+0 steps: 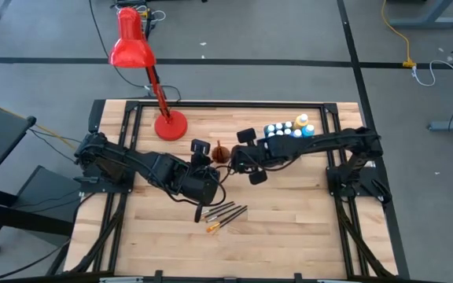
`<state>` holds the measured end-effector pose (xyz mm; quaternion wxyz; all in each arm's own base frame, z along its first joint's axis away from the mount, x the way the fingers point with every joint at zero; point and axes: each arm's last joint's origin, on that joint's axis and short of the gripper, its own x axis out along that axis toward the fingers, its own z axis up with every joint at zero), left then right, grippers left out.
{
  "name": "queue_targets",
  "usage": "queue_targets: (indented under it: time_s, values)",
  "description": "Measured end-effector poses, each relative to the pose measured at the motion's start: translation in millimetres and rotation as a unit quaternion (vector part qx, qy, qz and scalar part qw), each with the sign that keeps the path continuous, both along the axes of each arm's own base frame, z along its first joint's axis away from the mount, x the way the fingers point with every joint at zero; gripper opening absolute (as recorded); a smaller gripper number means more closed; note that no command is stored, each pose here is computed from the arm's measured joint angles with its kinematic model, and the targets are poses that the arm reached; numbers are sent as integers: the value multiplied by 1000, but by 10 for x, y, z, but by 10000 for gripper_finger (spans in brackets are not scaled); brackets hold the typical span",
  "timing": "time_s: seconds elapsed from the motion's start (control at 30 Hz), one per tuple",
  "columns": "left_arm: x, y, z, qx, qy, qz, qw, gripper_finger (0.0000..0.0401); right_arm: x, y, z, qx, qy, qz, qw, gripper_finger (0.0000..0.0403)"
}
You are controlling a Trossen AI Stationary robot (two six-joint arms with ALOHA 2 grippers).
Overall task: Pick & Place Paint Supplies
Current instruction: Put the white paint brush into the orange cup, then put the white paintbrush into the orange cup
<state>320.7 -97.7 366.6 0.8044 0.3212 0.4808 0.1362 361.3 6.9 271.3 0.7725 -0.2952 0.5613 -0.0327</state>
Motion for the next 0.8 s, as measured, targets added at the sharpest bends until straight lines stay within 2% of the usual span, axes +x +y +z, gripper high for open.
queue_targets:
  time_s: [0.23,0.5,0.8]
  values:
    - [-10,3,-7,-3,8,-1,1000,112,46,-31,19,-13,-11,28,999,45]
    - [-11,4,-7,-2,9,-1,1000,112,58,-58,41,-74,-7,34,997,87]
    - [-16,6,-9,-3,10,1,1000,112,42,-63,73,-144,-12,-7,990,120]
